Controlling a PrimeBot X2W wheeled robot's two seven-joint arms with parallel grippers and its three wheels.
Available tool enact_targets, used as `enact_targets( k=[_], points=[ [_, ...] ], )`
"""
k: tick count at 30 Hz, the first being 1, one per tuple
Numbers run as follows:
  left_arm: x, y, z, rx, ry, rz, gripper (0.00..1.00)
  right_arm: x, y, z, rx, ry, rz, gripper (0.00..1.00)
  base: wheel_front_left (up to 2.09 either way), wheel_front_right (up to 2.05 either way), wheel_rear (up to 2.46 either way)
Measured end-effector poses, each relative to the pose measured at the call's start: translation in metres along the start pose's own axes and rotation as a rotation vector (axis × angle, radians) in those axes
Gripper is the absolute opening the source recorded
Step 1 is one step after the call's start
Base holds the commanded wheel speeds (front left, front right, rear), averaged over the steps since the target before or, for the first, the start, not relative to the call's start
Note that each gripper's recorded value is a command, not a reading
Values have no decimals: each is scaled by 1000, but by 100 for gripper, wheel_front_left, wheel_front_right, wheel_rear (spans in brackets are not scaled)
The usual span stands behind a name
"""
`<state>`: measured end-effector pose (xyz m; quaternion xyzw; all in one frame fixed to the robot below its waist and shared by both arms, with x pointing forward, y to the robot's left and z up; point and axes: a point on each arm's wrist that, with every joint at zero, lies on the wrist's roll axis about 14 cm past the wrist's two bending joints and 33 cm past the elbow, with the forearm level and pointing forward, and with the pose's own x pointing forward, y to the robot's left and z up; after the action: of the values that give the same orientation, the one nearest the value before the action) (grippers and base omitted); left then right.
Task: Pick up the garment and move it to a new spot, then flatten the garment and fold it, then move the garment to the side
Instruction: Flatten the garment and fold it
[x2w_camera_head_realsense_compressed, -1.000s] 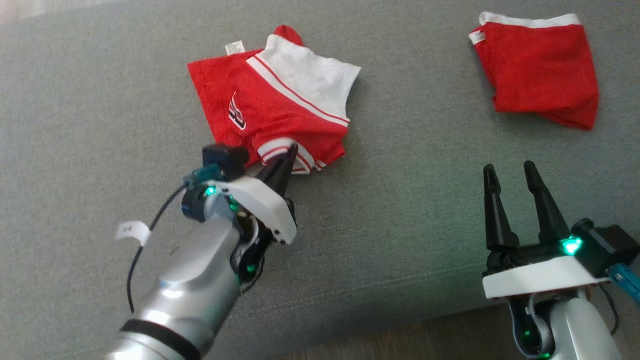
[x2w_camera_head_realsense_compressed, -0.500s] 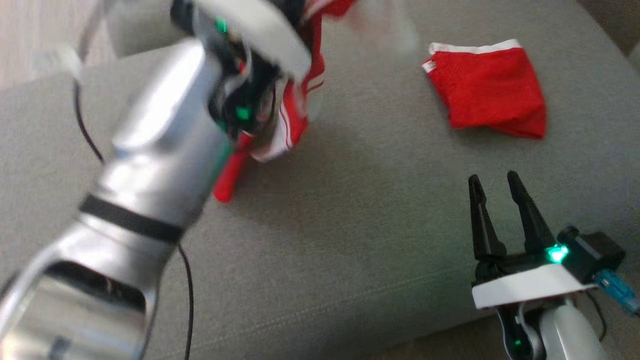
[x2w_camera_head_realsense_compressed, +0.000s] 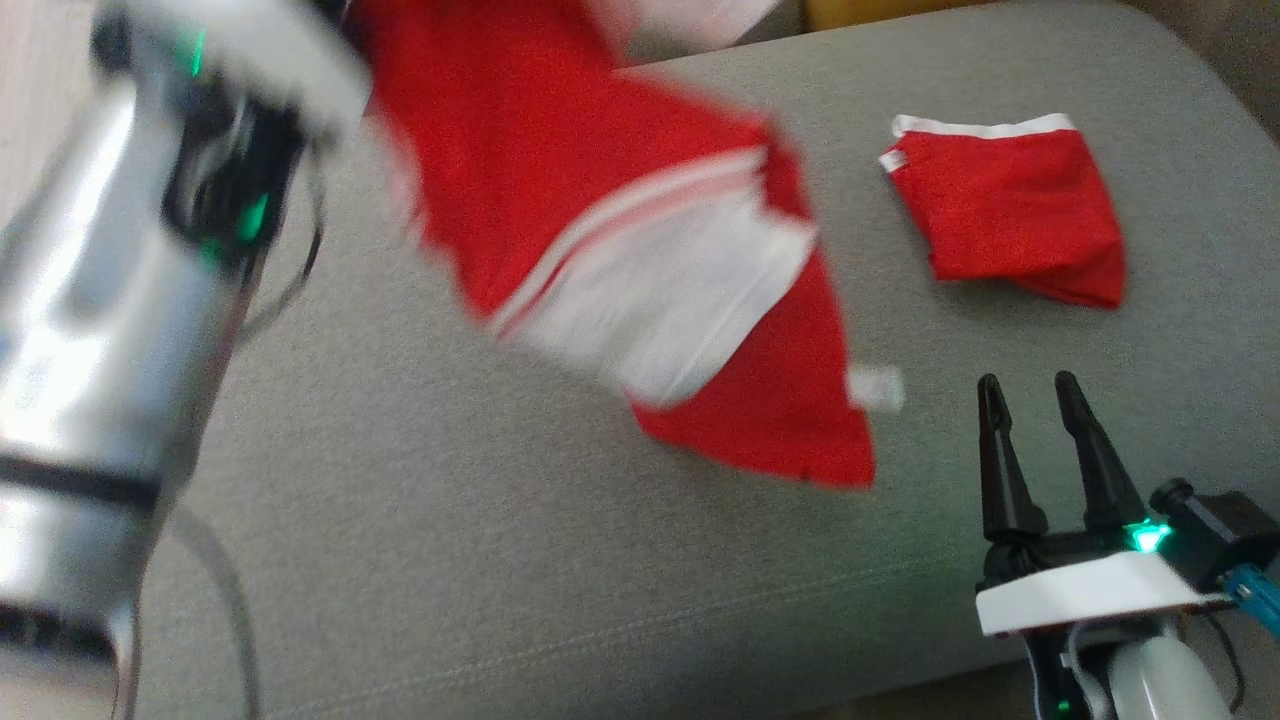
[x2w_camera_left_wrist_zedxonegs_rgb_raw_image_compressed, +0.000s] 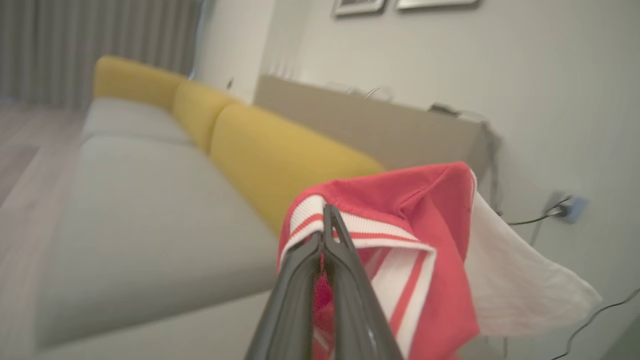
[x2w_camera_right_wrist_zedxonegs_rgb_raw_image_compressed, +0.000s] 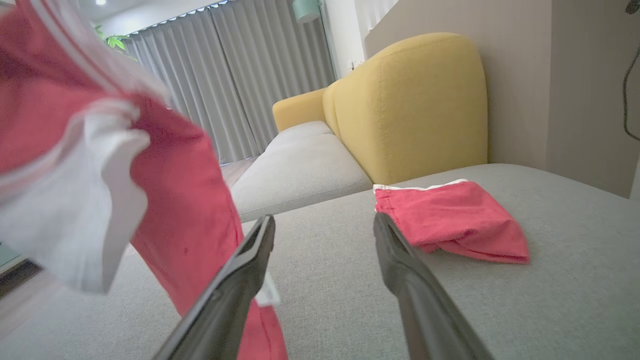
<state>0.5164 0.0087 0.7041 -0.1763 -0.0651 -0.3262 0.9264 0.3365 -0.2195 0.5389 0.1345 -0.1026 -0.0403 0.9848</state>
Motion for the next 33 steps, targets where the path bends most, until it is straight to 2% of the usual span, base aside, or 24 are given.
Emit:
enact_targets(
  k=[3,5,6,7,8,13,17,20,23,28,31,33],
  points=[
    [-55,75,-77,-40,179,216,0,7,8,-8,-11,22,26,100,0,0,0],
    [-90,109,-111,-47,240,326,0,11,12,-16,-17,44,42,100,0,0,0],
    [-104,123,-121,-44,257,370,33,13,16,-20,-22,54,54,100,0,0,0],
    [-113,134,-125,-39,258,403,82,16,19,-24,-25,63,66,100,0,0,0],
    [-117,143,-125,-40,245,429,100,19,22,-27,-27,72,76,100,0,0,0],
    [-112,163,-100,1,139,459,100,31,35,-39,-32,98,117,100,0,0,0],
    [-108,170,-71,152,77,439,100,38,44,-50,-24,121,145,100,0,0,0],
    [-119,172,-47,170,-16,493,100,42,51,-56,-18,133,163,100,0,0,0],
    [-142,154,-60,108,-59,501,100,44,52,-58,-16,136,168,100,0,0,0],
    [-209,94,-169,-104,126,530,100,47,58,-60,-11,138,183,100,0,0,0],
    [-232,62,-201,-193,199,534,100,49,62,-64,-13,145,197,100,0,0,0],
    [-233,38,-217,-264,259,492,100,50,64,-67,-14,151,203,100,0,0,0]
  ],
)
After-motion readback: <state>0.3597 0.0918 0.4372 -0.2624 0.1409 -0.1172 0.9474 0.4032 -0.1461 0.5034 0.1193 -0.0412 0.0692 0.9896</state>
